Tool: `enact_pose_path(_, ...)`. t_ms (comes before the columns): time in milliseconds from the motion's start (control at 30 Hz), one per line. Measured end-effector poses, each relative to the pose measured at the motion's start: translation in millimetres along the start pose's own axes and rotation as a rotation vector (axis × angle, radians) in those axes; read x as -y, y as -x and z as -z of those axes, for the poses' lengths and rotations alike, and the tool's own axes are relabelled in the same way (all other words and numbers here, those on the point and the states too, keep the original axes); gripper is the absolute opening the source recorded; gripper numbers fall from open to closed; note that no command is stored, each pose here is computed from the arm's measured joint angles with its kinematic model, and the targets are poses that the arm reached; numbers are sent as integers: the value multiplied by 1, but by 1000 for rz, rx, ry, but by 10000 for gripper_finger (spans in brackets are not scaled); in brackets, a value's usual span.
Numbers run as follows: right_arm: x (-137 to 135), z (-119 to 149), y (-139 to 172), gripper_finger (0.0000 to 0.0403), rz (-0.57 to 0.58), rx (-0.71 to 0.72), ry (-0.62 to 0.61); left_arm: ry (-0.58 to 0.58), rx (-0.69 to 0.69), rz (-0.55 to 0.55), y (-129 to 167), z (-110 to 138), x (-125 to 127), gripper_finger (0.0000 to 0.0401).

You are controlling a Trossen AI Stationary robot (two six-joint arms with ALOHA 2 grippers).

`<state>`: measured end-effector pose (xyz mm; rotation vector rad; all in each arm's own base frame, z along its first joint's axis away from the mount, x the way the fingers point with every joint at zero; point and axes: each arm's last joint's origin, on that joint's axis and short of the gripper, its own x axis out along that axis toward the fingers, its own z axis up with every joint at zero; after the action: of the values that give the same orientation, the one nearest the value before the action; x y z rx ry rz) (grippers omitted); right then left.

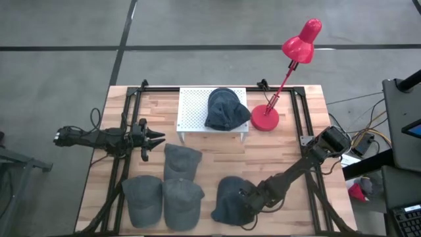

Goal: Pick & Place hat
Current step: Stack the blue cap on the blue cap on the shelf

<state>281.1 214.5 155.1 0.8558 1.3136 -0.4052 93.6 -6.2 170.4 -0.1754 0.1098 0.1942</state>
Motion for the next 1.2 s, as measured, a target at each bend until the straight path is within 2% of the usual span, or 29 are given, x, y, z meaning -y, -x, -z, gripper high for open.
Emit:
enact_pose_path(267,17,3,-10,162,56,-53,-106,-30,-1,0,0,0,0,115)
enact_pose_path(467,20,4,-11,75,65,-73,-109,-33,-1,0,0,0,0,115)
enact_pose_path(600,11,3,-6,21,31,-84,-67,-34,-1,0,0,0,0,115)
enact_pose_path(733,-1,3,7,16,-27,-105,-23,-34,-2,0,0,0,0,115)
enact_pose_path(967,-26,0,53,14,-184,-90,59,-35,-5,-1,0,0,0,115)
enact_pose_path(1100,-36,-7,92,14,-257,-9,54,-35,-5,-1,0,0,0,115)
enact_pose_path(1200,-38,-15,123,13,-257,67,38,-36,-6,-1,0,0,0,115)
